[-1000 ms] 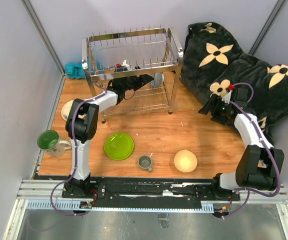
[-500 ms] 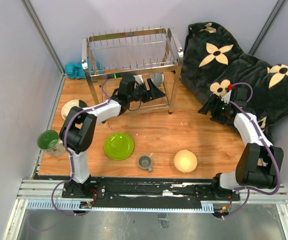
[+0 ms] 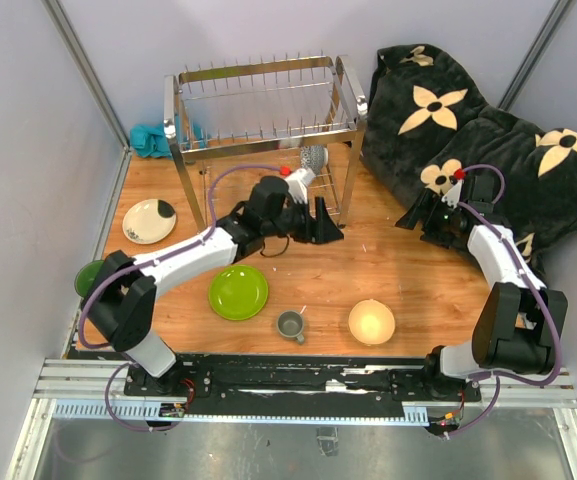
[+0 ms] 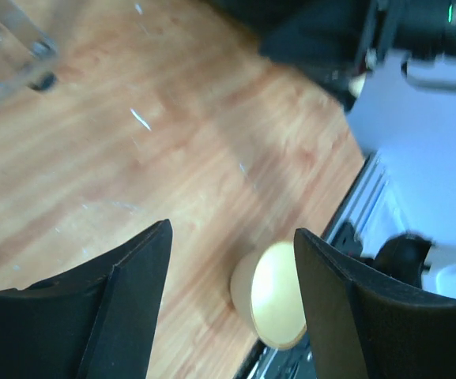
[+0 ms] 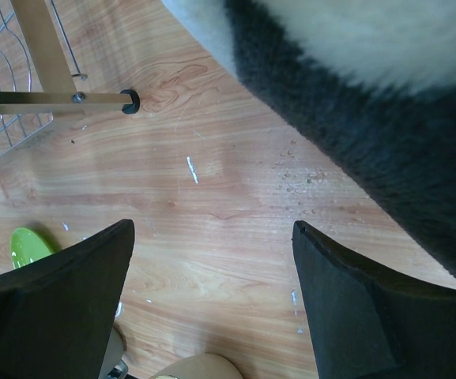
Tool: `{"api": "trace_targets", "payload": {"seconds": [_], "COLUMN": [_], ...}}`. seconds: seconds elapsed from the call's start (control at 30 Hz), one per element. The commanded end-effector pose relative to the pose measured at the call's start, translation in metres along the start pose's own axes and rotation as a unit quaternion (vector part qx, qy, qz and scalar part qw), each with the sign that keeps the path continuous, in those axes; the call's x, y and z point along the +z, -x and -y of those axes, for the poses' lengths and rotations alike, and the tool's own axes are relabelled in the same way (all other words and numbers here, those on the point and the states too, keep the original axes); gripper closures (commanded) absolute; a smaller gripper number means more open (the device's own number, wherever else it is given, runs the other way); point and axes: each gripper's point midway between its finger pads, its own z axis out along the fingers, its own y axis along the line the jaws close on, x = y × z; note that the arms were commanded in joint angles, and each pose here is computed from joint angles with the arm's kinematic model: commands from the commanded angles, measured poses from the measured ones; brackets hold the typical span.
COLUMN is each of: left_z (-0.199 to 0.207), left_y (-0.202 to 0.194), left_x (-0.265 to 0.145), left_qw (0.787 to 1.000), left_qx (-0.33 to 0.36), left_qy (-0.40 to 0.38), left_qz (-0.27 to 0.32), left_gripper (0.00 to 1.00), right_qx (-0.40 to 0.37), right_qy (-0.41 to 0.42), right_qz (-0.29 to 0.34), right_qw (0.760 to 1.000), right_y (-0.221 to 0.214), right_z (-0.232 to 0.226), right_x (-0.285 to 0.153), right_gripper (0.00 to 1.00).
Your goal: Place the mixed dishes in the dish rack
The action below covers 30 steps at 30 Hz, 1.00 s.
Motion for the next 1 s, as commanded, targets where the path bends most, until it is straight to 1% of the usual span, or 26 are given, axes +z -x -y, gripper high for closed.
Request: {"api": "trace_targets", "payload": {"seconds": [0.0,0.07,0.2,0.37,0.5,0.57,0.7,0.9,0.97], "left_z": [0.010,0.019,0.045,0.077,0.101,0.108,0.114,0.124,0.121], "left_y": [-0.062,-0.081,-0.104,-0.136,-0.158,-0.171,-0.191,-0.214,-0.221], "left_x": [-0.012,-0.016,-0.018,-0.014,-0.003,0.003,0.012,0.020,0.025], "left_qw": [0.992,0.987,0.976,0.955,0.936,0.926,0.910,0.894,0.888], "left_qx": [0.094,0.118,0.169,0.221,0.260,0.279,0.298,0.319,0.325], "left_qy": [0.034,0.032,0.014,-0.001,-0.019,-0.025,-0.027,-0.029,-0.020], "left_qz": [-0.079,-0.101,-0.135,-0.197,-0.235,-0.254,-0.287,-0.314,-0.325], "left_gripper": [0.32,0.32,0.32,0.31,0.30,0.29,0.28,0.28,0.28], "right_qx": [0.006,0.005,0.003,0.003,0.006,0.007,0.008,0.016,0.017], "right_qy": [-0.012,-0.015,-0.022,-0.035,-0.033,-0.032,-0.035,-0.031,-0.029], "right_qz": [-0.010,-0.012,-0.017,-0.026,-0.032,-0.035,-0.041,-0.044,-0.045], "right_qw": [1.000,1.000,1.000,0.999,0.999,0.999,0.999,0.998,0.998], "right_y": [-0.006,-0.008,-0.009,-0.008,-0.007,-0.007,-0.011,-0.016,-0.017], "right_z": [0.015,0.017,0.021,0.029,0.030,0.030,0.035,0.040,0.040], "right_x": [0.006,0.006,0.006,0.008,0.013,0.014,0.016,0.018,0.018], "right_gripper": [0.18,0.18,0.18,0.15,0.07,0.00,0.02,0.01,0.01]}}
